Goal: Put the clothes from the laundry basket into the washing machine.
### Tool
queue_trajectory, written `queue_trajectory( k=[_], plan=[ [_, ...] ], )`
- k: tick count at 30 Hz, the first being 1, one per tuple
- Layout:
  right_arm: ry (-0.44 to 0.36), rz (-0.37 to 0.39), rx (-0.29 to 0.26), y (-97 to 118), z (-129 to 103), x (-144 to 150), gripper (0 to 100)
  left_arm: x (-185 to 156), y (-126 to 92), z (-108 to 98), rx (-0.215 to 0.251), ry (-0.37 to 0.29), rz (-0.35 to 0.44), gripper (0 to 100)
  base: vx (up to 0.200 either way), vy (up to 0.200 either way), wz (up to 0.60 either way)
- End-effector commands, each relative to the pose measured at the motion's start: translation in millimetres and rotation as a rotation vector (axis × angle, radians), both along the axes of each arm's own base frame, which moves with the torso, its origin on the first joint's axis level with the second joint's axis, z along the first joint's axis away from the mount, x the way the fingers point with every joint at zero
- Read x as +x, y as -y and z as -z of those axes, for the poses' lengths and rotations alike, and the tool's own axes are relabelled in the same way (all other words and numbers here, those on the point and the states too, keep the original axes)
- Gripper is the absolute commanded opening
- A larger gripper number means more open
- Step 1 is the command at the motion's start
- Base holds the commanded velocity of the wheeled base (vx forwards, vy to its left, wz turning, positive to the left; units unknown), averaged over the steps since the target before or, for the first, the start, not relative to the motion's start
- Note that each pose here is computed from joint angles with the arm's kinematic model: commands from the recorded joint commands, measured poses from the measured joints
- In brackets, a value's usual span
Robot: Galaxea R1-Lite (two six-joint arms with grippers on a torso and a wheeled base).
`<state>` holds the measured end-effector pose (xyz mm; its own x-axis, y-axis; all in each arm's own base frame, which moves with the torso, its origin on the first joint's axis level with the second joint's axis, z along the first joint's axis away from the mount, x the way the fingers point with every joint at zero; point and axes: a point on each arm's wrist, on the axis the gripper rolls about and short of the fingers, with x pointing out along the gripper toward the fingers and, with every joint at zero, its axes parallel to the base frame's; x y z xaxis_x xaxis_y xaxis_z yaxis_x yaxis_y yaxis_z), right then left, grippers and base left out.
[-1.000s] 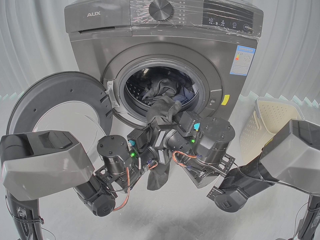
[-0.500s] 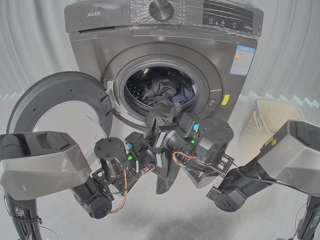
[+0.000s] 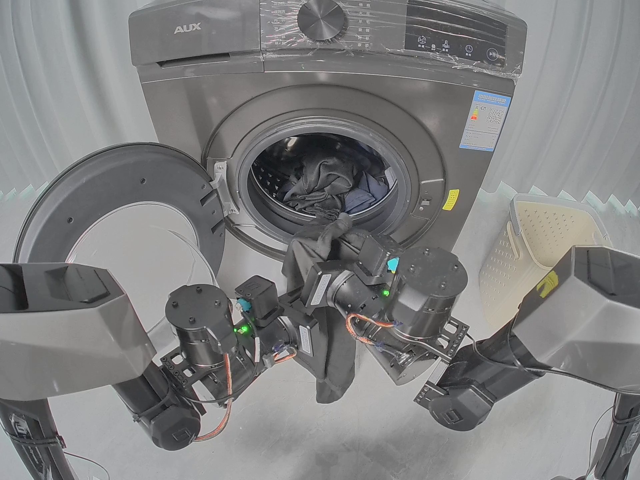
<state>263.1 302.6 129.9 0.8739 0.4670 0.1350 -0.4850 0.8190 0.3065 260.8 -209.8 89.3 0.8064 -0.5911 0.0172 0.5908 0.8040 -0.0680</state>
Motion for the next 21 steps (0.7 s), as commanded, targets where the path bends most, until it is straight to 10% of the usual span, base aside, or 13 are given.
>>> queue_trajectory(
  k=[1,12,21],
  plan=[
    [-0.028,-0.009,-0.025,6.2,8.3,-3.9,100,-11.6,-12.2,-11.7,-0.007,0.010,0.018,0,0.000,0.000,0.00],
    [-0.018,0.063,-0.015,51.1,-16.1,-2.1,100,-13.1,-53.4,-24.2,-0.020,0.008,-0.028,0,0.000,0.000,0.00],
    [-0.154,0.035,-0.160,71.7,31.0,-17.2,100,-22.6,-59.5,-38.3,-0.060,0.028,0.000,0,0.000,0.000,0.00]
  ],
)
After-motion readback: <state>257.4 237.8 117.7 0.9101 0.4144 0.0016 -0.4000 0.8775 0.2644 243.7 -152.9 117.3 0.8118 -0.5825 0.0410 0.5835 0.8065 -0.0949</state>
